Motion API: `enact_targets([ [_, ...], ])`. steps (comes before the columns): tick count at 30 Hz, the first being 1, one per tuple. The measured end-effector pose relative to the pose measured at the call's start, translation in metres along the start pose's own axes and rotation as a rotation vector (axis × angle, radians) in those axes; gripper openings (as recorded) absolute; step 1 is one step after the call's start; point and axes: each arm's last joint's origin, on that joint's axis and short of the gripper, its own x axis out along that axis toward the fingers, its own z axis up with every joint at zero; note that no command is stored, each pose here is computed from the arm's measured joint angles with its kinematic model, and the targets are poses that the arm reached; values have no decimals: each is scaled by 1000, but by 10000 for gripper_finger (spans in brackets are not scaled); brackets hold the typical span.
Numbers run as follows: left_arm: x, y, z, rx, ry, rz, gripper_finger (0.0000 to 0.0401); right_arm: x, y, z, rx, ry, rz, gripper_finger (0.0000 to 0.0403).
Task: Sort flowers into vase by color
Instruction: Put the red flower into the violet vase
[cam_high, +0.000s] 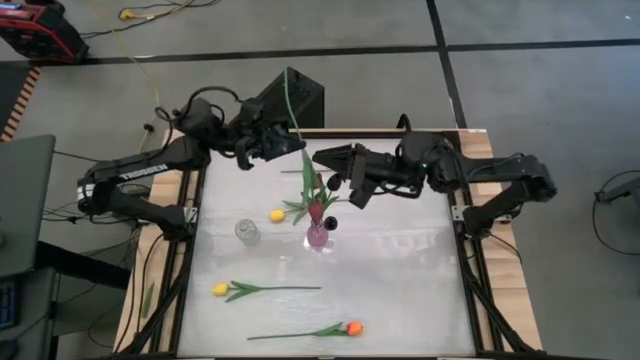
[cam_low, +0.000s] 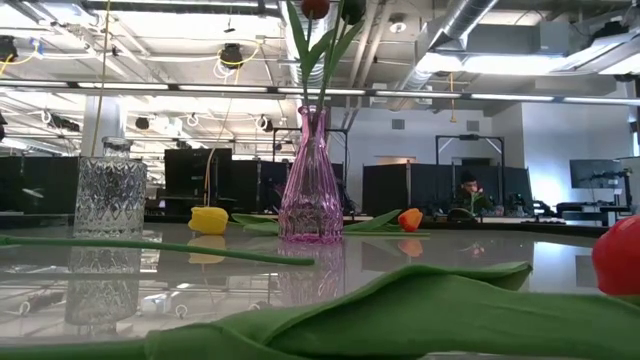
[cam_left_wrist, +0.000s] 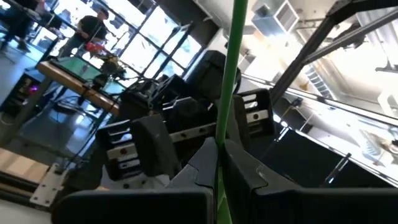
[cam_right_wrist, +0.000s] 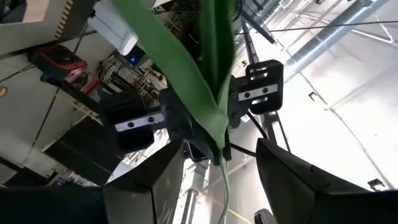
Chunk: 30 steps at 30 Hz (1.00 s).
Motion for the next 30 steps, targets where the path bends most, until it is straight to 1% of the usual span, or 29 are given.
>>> enact_targets([
  [3,-1,2,2,4,-9,7,0,5,6,-2,-3,-11,-6,227],
  [5,-1,4,3,4,-16,14,0,11,8,-1,3,-28,-40,227],
  [7,-1,5,2,2,-16,16,0,15,13,1,2,-38,-38,227],
  [9,0,6,2,-5,-11,24,0,20,14,3,-9,-26,-53,226],
  [13,0,7,1,-21,-3,32,0,32,20,6,-11,-11,-76,212],
  [16,0,8,0,-42,7,44,0,39,26,7,-10,5,-78,184],
  [18,0,8,0,-54,7,45,0,41,28,9,-10,11,-71,154],
  [20,0,8,0,-71,7,45,0,41,27,9,0,22,-63,116],
  [24,-1,9,0,-93,9,47,3,37,22,10,81,29,-64,29],
  [27,-3,11,2,-87,7,51,12,32,18,10,133,12,-59,25],
  [30,-11,13,11,-61,-5,55,27,25,13,7,231,2,-53,28],
])
